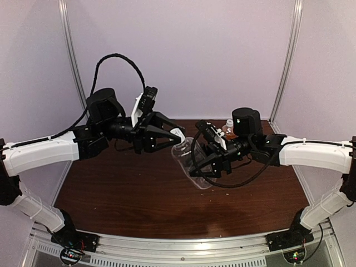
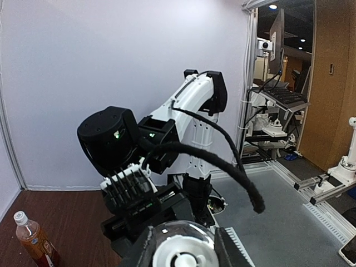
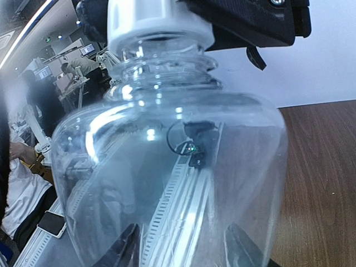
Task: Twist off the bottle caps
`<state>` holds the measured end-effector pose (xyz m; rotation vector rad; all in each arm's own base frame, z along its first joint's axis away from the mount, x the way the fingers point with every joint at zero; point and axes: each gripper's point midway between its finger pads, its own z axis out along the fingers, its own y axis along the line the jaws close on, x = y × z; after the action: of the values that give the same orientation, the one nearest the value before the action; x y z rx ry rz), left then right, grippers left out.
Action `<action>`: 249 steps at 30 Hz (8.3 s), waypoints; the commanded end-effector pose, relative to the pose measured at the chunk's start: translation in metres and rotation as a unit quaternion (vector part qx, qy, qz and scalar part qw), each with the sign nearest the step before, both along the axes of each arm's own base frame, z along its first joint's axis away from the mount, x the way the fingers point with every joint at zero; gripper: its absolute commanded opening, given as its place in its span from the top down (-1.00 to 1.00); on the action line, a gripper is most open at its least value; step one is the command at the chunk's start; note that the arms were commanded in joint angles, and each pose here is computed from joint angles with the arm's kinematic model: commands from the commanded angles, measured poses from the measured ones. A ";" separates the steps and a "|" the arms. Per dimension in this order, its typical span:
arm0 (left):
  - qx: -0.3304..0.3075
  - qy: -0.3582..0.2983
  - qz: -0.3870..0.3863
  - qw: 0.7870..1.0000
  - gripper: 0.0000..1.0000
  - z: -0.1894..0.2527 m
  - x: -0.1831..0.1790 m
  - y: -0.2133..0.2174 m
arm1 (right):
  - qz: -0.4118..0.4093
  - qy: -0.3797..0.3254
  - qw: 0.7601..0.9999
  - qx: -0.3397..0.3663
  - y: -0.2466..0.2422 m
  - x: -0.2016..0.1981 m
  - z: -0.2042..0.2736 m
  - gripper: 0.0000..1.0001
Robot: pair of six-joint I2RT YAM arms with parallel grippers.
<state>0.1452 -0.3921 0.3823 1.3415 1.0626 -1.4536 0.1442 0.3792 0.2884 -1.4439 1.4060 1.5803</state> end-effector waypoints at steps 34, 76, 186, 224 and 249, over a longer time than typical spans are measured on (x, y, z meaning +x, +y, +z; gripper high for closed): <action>0.023 0.117 0.361 0.925 -0.14 0.021 0.081 -0.002 | -0.236 -0.082 0.966 -0.074 -0.003 0.081 -0.020 0.05; 0.002 -0.043 -0.019 0.999 -0.39 0.028 -0.006 0.000 | 0.022 -0.019 0.999 0.026 -0.002 -0.005 0.024 0.00; -0.056 0.039 -0.032 0.997 0.52 0.033 0.009 -0.002 | -0.026 -0.032 0.998 0.043 -0.003 0.004 0.027 0.07; -0.021 0.187 0.240 0.952 -0.20 0.022 0.083 -0.016 | -0.188 -0.076 0.979 -0.017 -0.003 0.062 0.004 0.13; -0.034 0.019 0.066 0.997 -0.79 0.043 0.021 0.007 | -0.036 -0.035 0.998 0.042 -0.003 0.014 0.024 0.10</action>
<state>0.1845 -0.3903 0.4131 1.0451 1.2743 -1.3971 0.1734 0.3769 0.3003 -1.3147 1.4145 1.4027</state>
